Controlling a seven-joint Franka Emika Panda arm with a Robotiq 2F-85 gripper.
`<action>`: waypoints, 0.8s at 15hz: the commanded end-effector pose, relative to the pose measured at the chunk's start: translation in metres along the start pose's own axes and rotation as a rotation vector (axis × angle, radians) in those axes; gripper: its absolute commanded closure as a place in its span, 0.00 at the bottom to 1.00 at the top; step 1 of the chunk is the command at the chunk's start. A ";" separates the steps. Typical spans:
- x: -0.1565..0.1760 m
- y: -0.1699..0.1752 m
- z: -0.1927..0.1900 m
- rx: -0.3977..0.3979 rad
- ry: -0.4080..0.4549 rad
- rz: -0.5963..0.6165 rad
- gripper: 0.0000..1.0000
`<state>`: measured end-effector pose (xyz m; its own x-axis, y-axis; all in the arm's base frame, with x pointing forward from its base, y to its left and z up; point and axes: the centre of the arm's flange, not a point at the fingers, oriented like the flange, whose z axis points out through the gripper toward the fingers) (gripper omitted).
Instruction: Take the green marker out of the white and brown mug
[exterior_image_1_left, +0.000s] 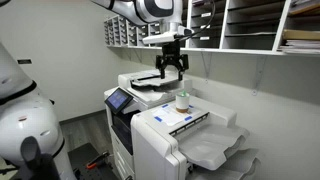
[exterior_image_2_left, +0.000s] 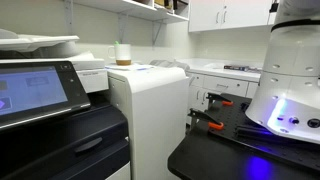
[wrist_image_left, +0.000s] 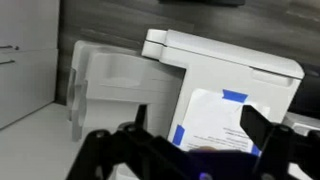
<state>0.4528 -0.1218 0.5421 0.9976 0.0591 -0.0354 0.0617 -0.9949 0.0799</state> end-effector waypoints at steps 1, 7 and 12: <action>0.000 0.000 0.000 0.000 0.000 0.000 0.00; 0.017 -0.005 0.013 0.017 0.109 -0.145 0.00; 0.081 -0.024 0.051 0.039 0.260 -0.228 0.00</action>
<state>0.4985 -0.0995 0.5063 0.9590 0.2492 0.1347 0.2403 -0.9675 0.0791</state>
